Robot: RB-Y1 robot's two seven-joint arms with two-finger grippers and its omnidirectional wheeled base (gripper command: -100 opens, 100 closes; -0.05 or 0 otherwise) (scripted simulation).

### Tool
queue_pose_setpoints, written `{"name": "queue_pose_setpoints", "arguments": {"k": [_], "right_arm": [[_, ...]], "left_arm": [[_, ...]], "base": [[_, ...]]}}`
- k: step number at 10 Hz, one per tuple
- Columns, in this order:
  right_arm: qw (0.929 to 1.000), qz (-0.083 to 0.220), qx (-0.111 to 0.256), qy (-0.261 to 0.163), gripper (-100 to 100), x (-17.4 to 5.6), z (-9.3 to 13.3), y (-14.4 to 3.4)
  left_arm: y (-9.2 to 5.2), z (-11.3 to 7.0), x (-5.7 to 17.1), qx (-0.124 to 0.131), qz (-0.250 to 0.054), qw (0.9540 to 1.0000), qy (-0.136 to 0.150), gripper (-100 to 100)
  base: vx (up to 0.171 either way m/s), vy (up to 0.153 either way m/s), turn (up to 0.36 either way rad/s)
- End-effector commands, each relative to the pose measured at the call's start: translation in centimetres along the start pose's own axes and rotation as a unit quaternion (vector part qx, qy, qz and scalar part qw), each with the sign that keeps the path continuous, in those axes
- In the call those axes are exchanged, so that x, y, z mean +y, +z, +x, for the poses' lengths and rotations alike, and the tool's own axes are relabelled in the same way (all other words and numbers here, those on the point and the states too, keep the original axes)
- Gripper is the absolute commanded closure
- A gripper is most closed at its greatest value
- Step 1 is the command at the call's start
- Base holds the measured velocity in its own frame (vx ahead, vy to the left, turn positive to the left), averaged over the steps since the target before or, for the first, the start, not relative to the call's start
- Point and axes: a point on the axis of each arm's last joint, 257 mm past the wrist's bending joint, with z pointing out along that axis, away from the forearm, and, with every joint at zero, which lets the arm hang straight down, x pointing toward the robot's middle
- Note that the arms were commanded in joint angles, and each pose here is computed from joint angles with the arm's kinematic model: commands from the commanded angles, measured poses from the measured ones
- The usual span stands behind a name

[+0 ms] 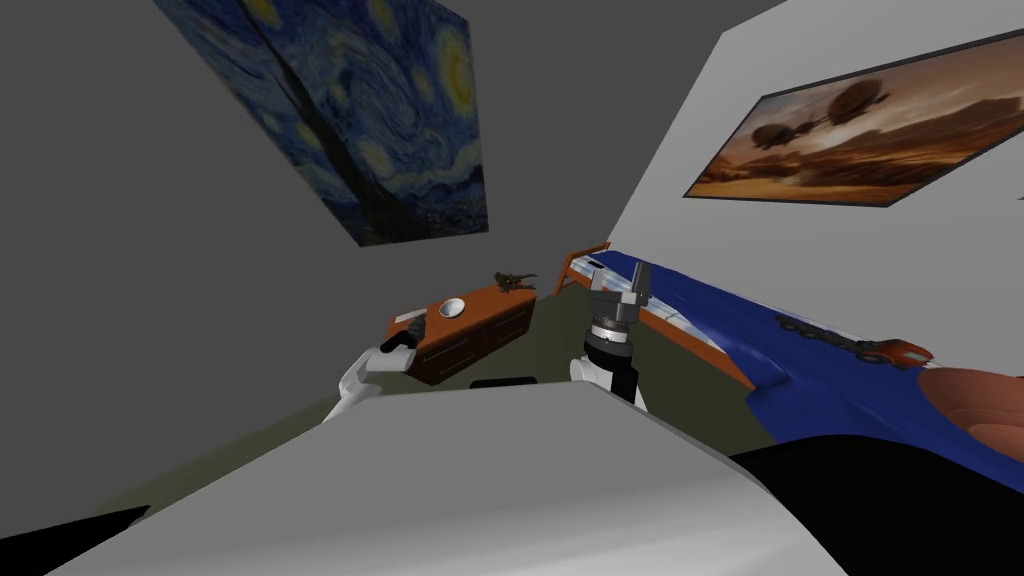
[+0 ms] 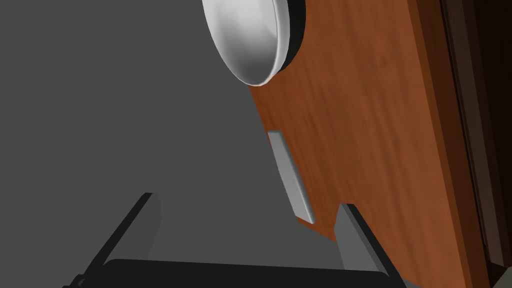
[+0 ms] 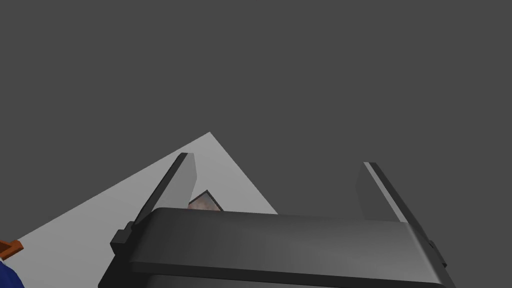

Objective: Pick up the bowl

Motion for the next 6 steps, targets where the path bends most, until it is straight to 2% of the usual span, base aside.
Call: {"name": "queue_pose_setpoints", "arguments": {"k": [1, 2, 3, 4, 5, 6], "right_arm": [[1.0, 0.0, 0.0, 0.0, 0, 0.0, 0.0, 0.0], [1.0, 0.0, 0.0, 0.0, 0, 0.0, 0.0, 0.0], [1.0, 0.0, 0.0, 0.0, 0, 0.0, 0.0, 0.0], [1.0, 0.0, 0.0, 0.0, 0, 0.0, 0.0, 0.0], [1.0, 0.0, 0.0, 0.0, 0, 0.0, 0.0, 0.0], [1.0, 0.0, 0.0, 0.0, 0, 0.0, 0.0, 0.0]], "left_arm": [[0.7, -1.3, 1.9, -0.012, -0.036, 0.9993, -0.004, -100], [0.6, -1.3, 2.2, -0.012, -0.04, 0.9991, -0.004, -100], [1.1, -2.3, 3.5, -0.022, -0.068, 0.9974, -0.009, -100], [1.1, -2.3, 3.6, -0.022, -0.07, 0.9973, -0.009, -100], [1.4, -3.2, 4.8, -0.031, -0.095, 0.9949, -0.015, -100], [1.4, -3.2, 5.0, -0.031, -0.099, 0.9945, -0.015, -100]], "base": [[0.047, -0.014, -0.14], [0.041, -0.01, -0.088], [0.044, -0.017, -0.143], [0.04, -0.011, -0.073], [0.065, -0.003, -0.122], [0.054, 0.003, -0.089]]}}
